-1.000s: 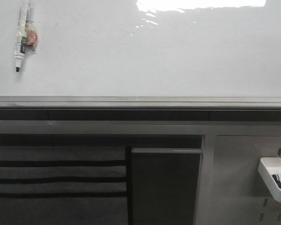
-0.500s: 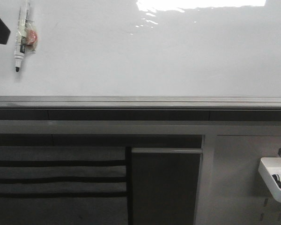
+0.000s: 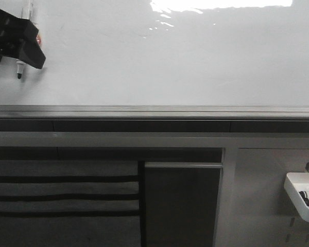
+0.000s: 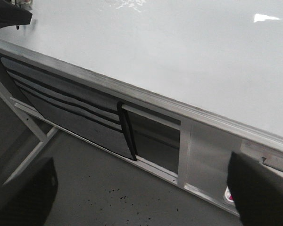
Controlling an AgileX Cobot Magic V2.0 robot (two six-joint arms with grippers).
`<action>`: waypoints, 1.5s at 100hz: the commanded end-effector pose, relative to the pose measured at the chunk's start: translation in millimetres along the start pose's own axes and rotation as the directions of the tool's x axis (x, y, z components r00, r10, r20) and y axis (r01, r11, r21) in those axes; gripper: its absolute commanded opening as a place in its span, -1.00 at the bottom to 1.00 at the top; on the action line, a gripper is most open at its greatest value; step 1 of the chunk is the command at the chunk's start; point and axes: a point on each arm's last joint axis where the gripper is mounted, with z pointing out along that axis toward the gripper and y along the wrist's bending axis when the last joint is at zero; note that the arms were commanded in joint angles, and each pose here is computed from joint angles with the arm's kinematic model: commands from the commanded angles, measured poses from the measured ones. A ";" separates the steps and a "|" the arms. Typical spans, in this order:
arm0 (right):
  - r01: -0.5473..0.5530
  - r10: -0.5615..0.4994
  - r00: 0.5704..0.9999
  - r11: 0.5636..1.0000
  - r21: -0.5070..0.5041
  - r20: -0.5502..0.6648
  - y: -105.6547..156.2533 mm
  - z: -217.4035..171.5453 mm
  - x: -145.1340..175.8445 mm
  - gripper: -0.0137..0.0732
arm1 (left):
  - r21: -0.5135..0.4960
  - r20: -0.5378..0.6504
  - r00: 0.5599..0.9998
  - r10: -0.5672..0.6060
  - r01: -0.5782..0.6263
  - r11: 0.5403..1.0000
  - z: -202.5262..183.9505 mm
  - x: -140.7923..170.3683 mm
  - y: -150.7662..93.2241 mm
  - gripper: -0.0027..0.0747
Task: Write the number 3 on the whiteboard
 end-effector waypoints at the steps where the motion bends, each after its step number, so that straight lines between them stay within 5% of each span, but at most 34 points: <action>1: 0.008 -0.008 0.994 1.000 0.005 0.110 0.1 -4.5 -17.3 0.83 | -0.011 0.148 0.989 0.000 0.001 1.000 -7.9 -23.0 -0.7 0.26; 24: 0.008 -0.008 0.994 1.000 0.005 0.110 0.1 -4.5 -17.3 0.83 | -0.012 0.153 0.988 0.000 0.002 1.000 -7.9 -23.5 -0.6 -0.30; 53: 0.008 -0.008 0.994 1.000 0.005 0.107 0.1 -4.5 -17.1 0.83 | -0.006 0.119 0.993 0.000 0.001 1.000 -8.1 -20.5 -1.2 -0.78; 75: -0.032 0.031 0.999 0.998 -0.060 -0.011 6.2 -1.4 -19.8 0.83 | 0.014 0.014 0.991 0.133 -0.133 0.991 -31.7 -14.6 -3.6 -0.98; 91: 0.071 -0.093 0.991 0.976 -0.205 -0.098 20.6 12.7 -34.0 0.83 | 0.069 -0.031 0.960 0.278 -0.275 0.959 -69.2 -11.5 -9.3 -0.98; 115: 0.226 -0.333 0.931 0.851 -0.474 -0.153 53.5 48.7 -57.7 0.83 | 0.334 0.041 0.809 0.586 -0.564 0.755 -125.7 2.7 -53.8 -0.98; 136: 0.278 -0.403 0.912 0.748 -0.603 -0.080 79.0 66.5 -87.1 0.83 | 0.608 0.155 0.719 0.677 -0.610 0.509 -154.1 22.2 -99.9 -0.98; 150: 0.356 -0.476 0.880 0.658 -0.664 0.000 96.7 72.4 -94.1 0.82 | 0.639 0.218 0.682 0.698 -0.640 0.426 -162.1 26.6 -118.1 -0.98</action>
